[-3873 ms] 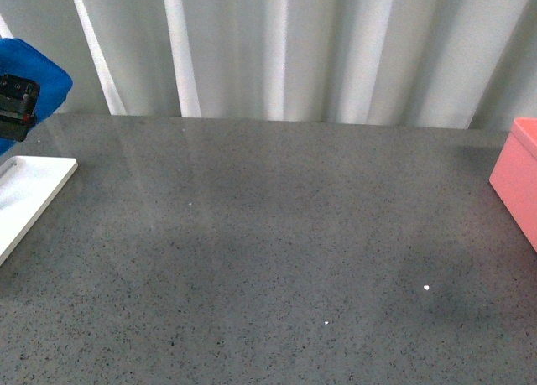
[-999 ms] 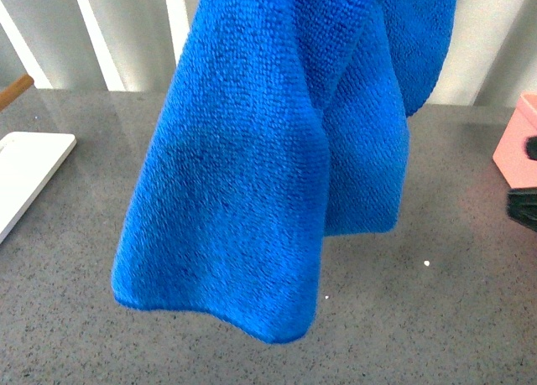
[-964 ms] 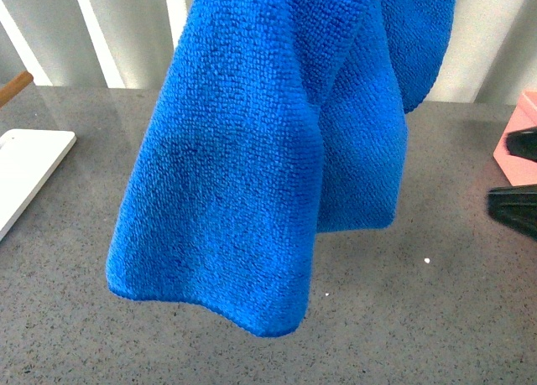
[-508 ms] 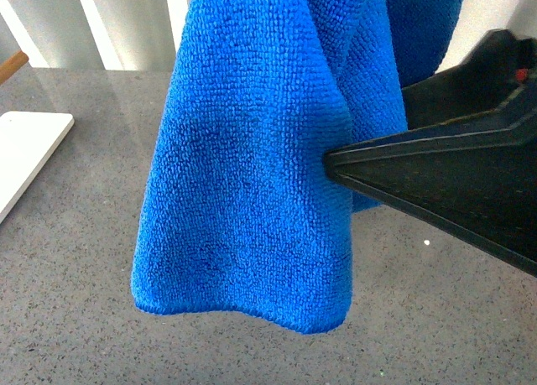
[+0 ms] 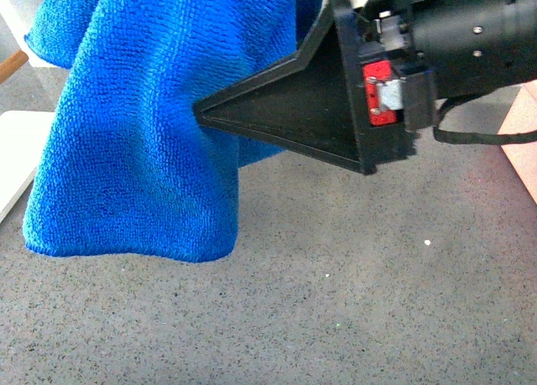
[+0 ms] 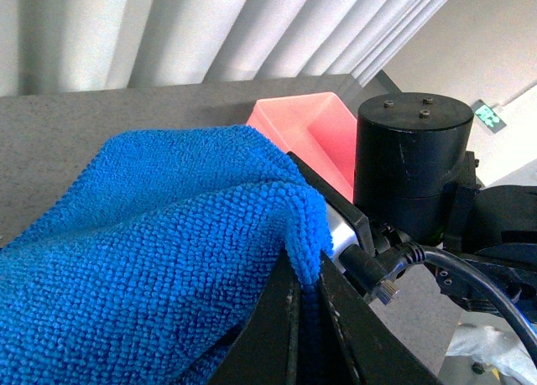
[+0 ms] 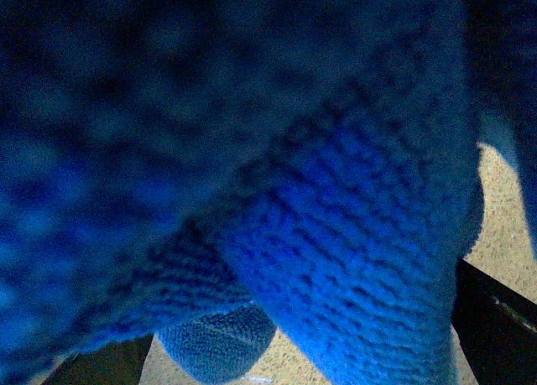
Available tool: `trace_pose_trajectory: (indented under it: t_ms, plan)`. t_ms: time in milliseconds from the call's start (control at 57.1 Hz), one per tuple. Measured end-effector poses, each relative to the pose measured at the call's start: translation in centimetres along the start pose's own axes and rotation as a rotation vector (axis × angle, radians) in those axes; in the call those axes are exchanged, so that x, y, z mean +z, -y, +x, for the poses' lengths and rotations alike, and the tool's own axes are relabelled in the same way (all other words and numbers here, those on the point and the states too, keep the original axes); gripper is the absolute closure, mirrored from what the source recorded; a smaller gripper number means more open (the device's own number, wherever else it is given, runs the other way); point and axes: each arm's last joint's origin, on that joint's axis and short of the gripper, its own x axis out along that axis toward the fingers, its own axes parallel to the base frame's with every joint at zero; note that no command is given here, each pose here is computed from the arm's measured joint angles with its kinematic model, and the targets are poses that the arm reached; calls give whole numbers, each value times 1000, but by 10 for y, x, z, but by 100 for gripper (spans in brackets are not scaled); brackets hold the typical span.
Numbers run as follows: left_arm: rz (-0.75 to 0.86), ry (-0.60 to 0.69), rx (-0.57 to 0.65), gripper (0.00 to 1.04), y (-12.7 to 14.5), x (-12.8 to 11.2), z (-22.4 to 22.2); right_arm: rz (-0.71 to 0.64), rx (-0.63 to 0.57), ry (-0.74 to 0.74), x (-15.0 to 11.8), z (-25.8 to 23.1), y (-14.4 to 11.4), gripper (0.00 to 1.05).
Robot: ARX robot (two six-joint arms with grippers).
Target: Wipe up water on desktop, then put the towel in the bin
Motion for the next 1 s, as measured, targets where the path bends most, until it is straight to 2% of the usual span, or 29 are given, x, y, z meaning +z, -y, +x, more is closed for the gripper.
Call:
trace_pose_trajectory:
  t_ms: [123, 210, 403, 456, 526, 648, 999]
  plan:
    - [-1, 9, 22, 102, -2, 1, -1, -18, 12, -7, 4, 9, 6, 22]
    - [-1, 12, 31, 102, -3, 1, -1, -31, 24, -13, 6, 14, 9, 38]
    - [0, 16, 40, 102, -4, 1, -1, -66, -15, -28, 6, 18, 12, 65]
    - [0, 15, 39, 95, -4, 1, -1, -78, -32, -34, 7, 19, 12, 72]
    - [0, 13, 31, 81, -3, 1, -1, -93, -57, -48, 5, 19, 13, 86]
    - [-1, 9, 20, 64, -3, 1, -1, -102, -71, -57, 4, 20, 15, 98]
    - [2, -4, -11, 17, 0, 0, 0, -129, -97, -71, 2, 19, 17, 100]
